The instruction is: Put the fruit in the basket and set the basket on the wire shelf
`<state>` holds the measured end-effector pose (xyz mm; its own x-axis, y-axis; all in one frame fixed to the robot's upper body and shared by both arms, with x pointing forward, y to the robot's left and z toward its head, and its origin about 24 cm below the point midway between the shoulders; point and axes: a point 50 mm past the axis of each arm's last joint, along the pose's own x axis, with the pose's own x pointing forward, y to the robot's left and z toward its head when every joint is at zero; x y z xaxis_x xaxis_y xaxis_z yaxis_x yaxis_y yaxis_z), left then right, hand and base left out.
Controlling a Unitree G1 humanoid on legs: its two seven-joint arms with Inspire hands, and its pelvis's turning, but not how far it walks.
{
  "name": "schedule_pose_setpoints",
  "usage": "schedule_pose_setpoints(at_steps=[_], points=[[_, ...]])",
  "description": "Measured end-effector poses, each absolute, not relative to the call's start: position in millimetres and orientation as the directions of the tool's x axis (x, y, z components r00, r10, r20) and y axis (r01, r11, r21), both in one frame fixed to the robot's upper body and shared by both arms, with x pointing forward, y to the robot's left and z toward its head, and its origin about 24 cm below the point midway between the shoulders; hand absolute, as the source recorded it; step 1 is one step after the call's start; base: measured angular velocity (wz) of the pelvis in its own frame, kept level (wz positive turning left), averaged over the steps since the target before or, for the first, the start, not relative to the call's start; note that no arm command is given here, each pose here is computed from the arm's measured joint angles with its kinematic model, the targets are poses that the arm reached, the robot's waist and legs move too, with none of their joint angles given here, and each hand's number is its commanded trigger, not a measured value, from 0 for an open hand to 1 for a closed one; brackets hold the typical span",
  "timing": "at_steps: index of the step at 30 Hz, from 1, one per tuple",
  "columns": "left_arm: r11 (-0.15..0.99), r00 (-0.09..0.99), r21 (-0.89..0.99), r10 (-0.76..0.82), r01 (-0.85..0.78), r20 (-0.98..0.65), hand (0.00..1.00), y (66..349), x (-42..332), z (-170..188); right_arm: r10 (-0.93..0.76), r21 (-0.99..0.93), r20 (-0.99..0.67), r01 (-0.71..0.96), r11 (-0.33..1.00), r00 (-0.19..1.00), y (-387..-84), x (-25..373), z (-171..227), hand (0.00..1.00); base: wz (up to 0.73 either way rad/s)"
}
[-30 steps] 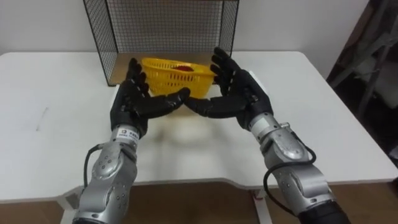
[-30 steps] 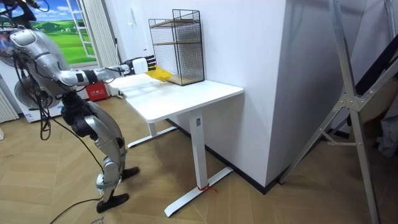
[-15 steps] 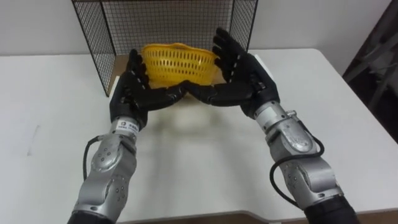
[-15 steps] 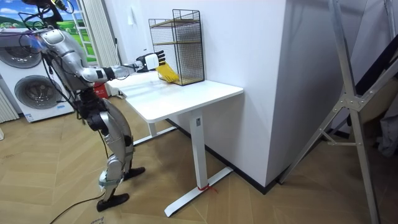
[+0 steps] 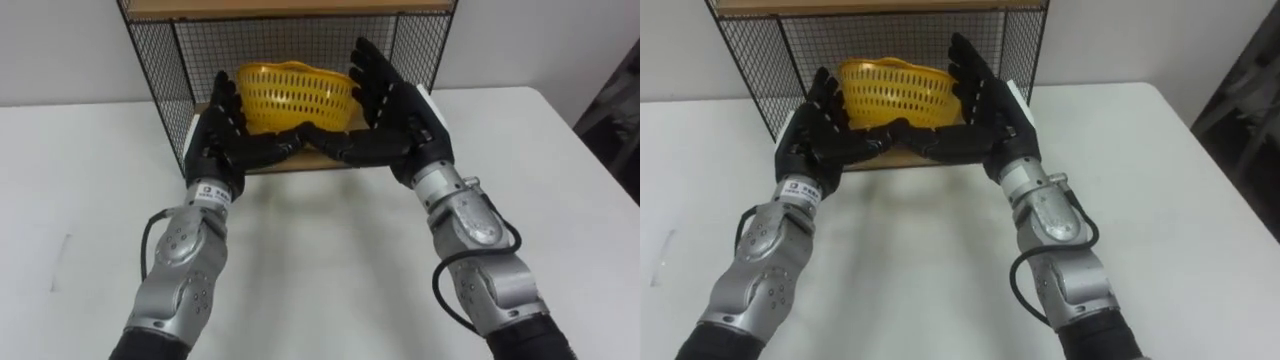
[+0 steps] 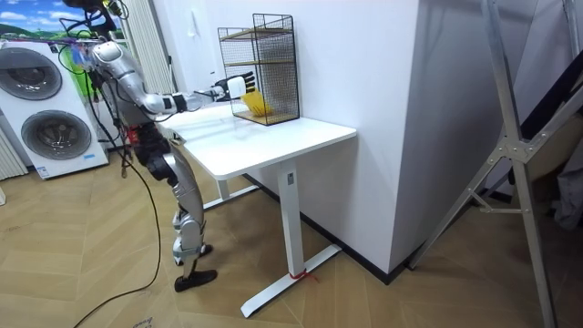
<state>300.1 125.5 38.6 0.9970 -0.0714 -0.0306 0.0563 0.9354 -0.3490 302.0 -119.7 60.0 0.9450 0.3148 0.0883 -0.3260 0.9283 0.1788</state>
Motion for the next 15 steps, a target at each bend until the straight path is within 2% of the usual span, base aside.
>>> schedule_pose_setpoints(at_steps=[15], points=[[0.959,0.998,-0.277,-0.068,0.065,-0.002,0.0,123.5,302.1,46.9,0.316,0.147,0.105,-0.329,0.933,0.943,-120.0,305.2,64.9,0.0,0.03]])
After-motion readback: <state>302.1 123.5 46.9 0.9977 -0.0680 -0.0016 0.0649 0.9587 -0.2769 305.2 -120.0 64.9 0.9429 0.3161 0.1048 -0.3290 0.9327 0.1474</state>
